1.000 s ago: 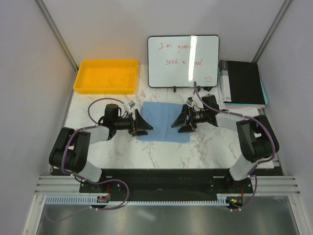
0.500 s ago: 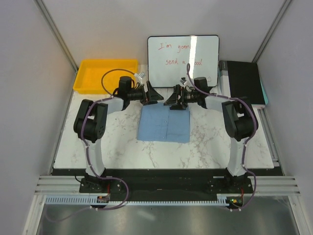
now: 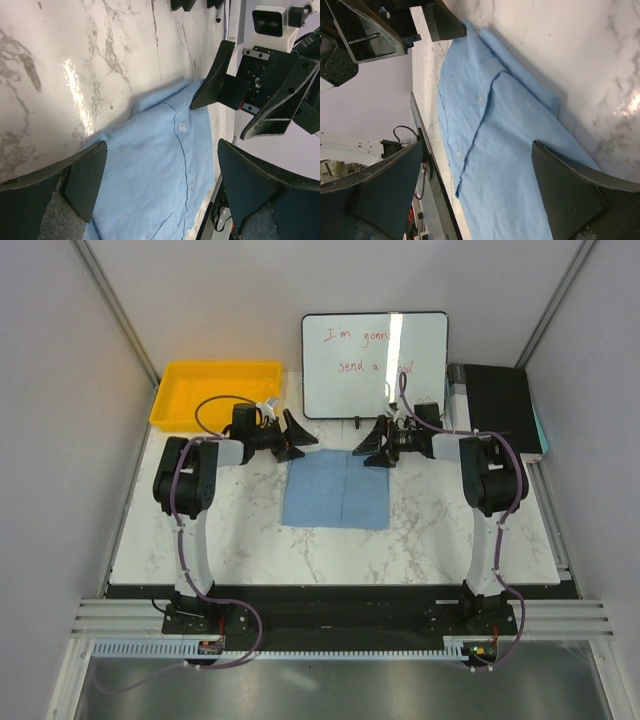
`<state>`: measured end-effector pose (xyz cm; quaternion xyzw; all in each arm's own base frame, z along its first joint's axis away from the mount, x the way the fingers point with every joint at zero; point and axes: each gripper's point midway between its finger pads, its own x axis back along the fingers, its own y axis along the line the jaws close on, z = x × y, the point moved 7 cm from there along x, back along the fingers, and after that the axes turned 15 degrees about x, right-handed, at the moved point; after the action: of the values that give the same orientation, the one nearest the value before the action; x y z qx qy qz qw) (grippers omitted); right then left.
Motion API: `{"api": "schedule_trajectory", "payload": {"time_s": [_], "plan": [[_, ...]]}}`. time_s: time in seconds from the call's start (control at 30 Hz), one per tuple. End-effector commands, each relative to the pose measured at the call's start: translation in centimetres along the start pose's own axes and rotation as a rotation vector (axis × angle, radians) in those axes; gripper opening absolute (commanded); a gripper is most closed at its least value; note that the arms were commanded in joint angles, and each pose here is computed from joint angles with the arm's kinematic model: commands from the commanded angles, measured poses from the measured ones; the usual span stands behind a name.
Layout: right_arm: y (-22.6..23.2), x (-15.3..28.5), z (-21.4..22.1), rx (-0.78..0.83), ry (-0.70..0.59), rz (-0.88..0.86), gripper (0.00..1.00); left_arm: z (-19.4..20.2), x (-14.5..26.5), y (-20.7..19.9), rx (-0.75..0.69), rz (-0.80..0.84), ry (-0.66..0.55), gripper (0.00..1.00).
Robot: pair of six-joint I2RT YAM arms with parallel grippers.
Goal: Fold and stack the long sleeve shirts
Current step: Fold the shirt
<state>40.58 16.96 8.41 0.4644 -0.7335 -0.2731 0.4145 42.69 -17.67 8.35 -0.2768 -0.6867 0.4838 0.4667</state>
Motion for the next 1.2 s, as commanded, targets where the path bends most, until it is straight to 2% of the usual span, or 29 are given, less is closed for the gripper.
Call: {"api": "schedule_trajectory", "payload": {"time_s": [0.0,0.13,0.27,0.33,0.47,0.6,0.8,0.9,0.93,1.0,1.17], "plan": [[1.1,2.8,-0.1,0.052,-0.007,0.055,0.98,0.5,2.5,-1.1,-0.066,-0.003,-0.008,0.99],[5.4,4.6,-2.3,0.094,-0.066,0.03,0.98,1.9,4.9,-7.0,-0.23,0.094,-0.016,0.99],[7.7,4.9,-1.8,0.078,-0.092,0.001,0.98,5.0,5.6,-8.9,-0.283,0.123,0.023,0.99],[8.6,3.9,-0.2,0.063,-0.073,-0.01,0.98,6.7,4.6,-9.1,-0.295,0.127,0.066,0.99],[8.3,1.0,2.2,0.023,-0.038,-0.045,0.98,8.4,2.3,-7.1,-0.231,0.087,0.105,0.99],[5.0,0.0,4.4,0.014,0.033,-0.004,0.98,8.1,0.8,-2.4,-0.104,0.0,0.12,0.99],[0.1,1.4,7.3,-0.101,0.103,0.1,0.98,7.7,2.0,1.8,0.005,-0.116,0.104,0.99],[0.0,3.3,7.7,-0.123,0.127,0.107,0.98,7.3,4.2,2.1,0.009,-0.116,0.083,0.99],[1.3,4.0,6.9,-0.072,0.114,0.093,0.98,7.1,5.2,0.3,-0.043,-0.075,0.07,0.99],[3.6,4.6,6.5,-0.068,0.108,0.067,0.98,8.1,6.3,-1.1,-0.108,-0.032,0.094,0.99],[11.3,4.3,5.8,0.05,0.074,-0.036,0.98,13.0,7.8,-5.7,-0.236,0.107,0.177,0.99]]}}
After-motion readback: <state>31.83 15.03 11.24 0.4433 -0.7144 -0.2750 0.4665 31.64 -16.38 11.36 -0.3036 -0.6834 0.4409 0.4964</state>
